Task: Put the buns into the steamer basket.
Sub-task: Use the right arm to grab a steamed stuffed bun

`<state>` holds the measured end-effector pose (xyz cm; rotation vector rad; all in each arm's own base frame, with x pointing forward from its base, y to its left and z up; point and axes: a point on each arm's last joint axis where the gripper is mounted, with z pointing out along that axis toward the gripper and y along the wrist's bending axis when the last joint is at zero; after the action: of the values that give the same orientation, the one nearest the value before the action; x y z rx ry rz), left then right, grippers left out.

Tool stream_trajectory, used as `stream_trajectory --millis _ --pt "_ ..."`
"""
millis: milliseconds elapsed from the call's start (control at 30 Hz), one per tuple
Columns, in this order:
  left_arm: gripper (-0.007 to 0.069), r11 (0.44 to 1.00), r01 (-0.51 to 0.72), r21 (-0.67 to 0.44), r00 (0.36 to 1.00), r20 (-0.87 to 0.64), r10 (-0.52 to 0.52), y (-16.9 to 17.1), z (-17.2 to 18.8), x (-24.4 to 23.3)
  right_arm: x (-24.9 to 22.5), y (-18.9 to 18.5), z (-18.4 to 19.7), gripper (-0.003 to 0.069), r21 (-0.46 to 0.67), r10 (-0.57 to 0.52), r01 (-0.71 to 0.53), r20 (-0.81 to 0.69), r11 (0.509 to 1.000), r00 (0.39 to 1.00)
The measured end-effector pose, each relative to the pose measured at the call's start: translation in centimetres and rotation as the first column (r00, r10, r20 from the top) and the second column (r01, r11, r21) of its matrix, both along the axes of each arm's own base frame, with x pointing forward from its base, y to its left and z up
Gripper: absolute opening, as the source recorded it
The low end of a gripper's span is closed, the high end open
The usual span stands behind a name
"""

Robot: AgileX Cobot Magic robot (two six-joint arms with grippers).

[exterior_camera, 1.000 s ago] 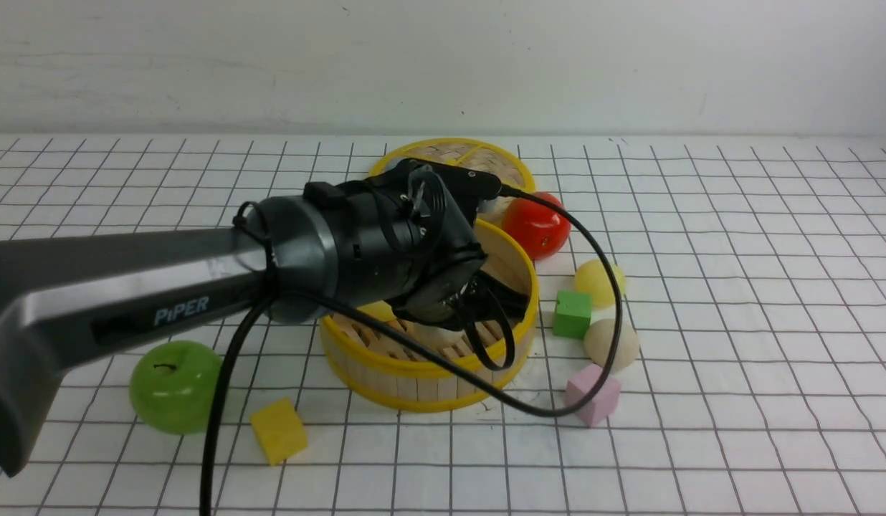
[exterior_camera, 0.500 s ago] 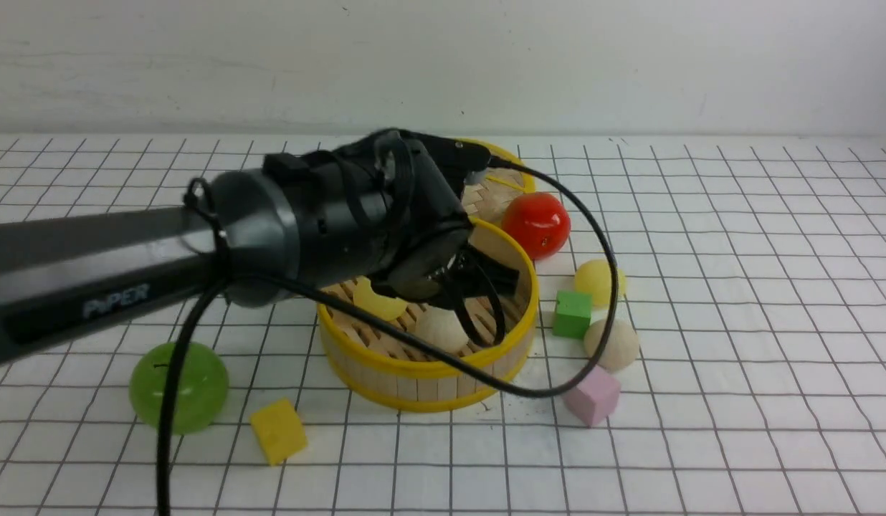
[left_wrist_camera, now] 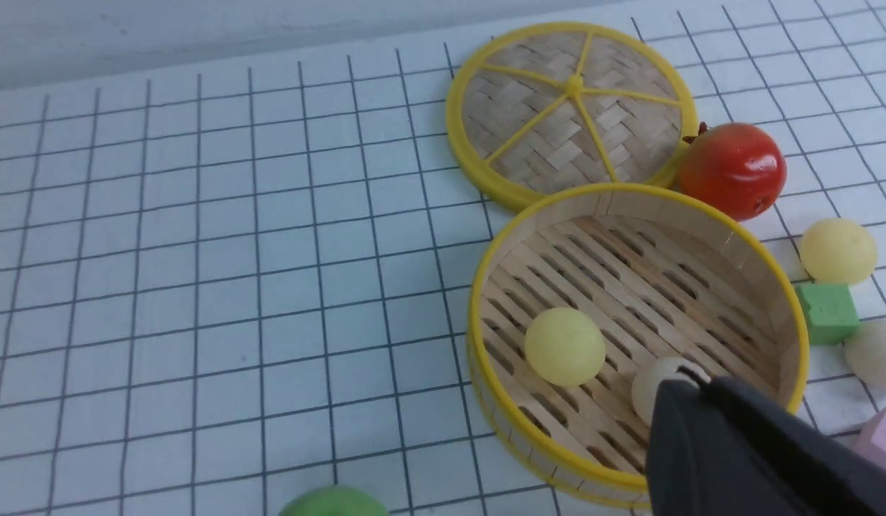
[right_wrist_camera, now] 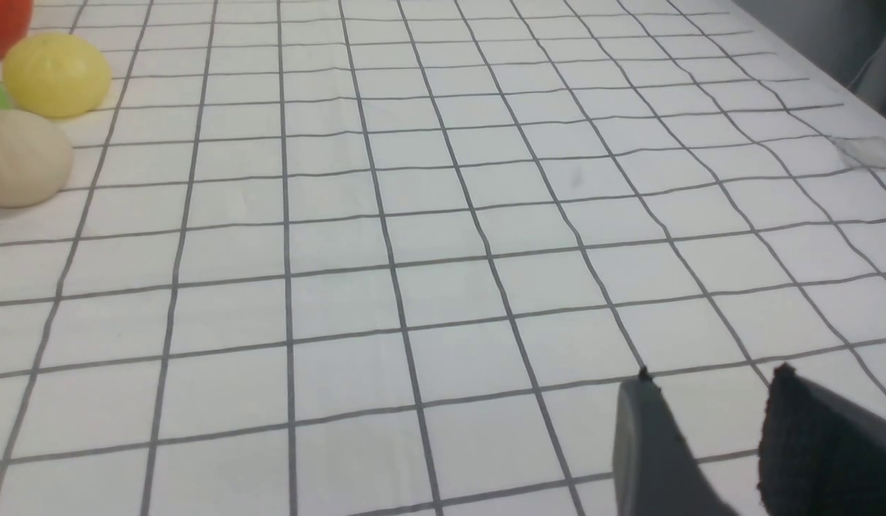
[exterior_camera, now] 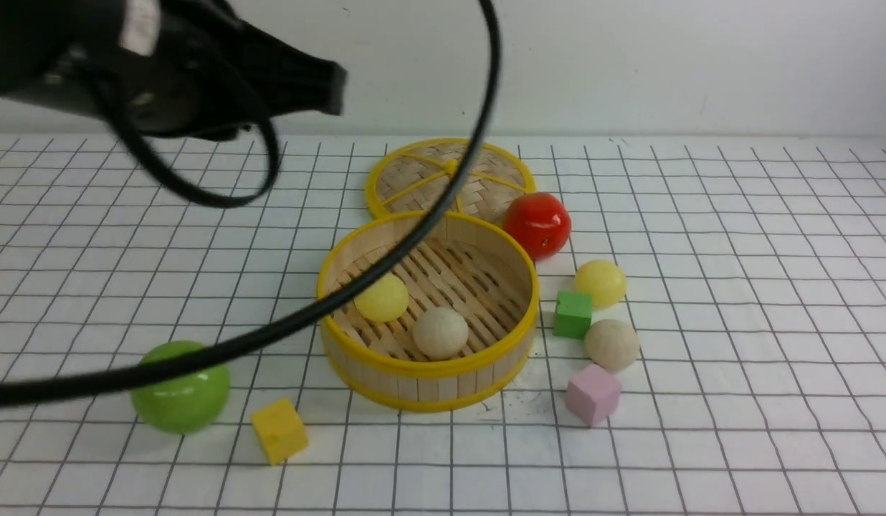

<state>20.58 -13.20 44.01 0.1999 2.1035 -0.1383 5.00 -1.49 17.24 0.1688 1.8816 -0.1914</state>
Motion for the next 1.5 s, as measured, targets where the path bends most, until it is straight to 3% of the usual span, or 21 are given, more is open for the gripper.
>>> stream_trajectory --millis 100,233,567,700,733,967,1133,1500 --pt "-0.0013 1.000 0.002 -0.027 1.000 0.016 -0.001 1.6 0.3 -1.9 0.0 0.0 0.0 0.0239 0.000 0.000 0.000 0.000 1.000 1.000" --pt "-0.0013 0.992 0.052 -0.116 0.998 -0.037 -0.057 2.9 -1.9 -4.6 0.0 0.0 0.0 0.0239 0.000 0.000 0.000 0.000 1.000 1.000" --pt "-0.0013 0.925 0.083 -0.370 0.953 -0.242 -0.182 0.4 -7.4 -5.4 0.0 0.0 0.0 0.0239 0.000 0.000 0.000 0.000 1.000 1.000" --pt "-0.0013 0.924 0.179 -0.337 0.936 -0.231 -0.266 0.2 -7.5 -6.0 0.0 0.0 0.0 0.0239 0.000 0.000 0.000 0.000 1.000 1.000" --pt "-0.0013 0.917 0.262 -0.300 0.924 -0.198 -0.328 0.3 -7.2 -6.4 0.0 0.0 0.0 0.0239 0.000 0.000 0.000 0.000 1.000 1.000" --pt "-0.0013 0.832 0.492 -0.257 0.835 -0.132 -0.534 0.6 -6.1 -8.9 0.0 0.0 0.0 0.0239 0.000 0.000 0.000 0.000 1.000 1.000" --pt "-0.0013 0.800 0.522 -0.295 0.809 -0.127 -0.575 0.5 -5.9 -9.6 0.0 0.0 0.0 0.0239 0.000 0.000 0.000 0.000 1.000 1.000" --pt "-0.0013 0.798 0.524 -0.297 0.803 -0.138 -0.579 0.3 -6.0 -9.4 0.0 0.0 0.0 0.0239 0.001 0.000 0.000 0.000 1.000 1.000"
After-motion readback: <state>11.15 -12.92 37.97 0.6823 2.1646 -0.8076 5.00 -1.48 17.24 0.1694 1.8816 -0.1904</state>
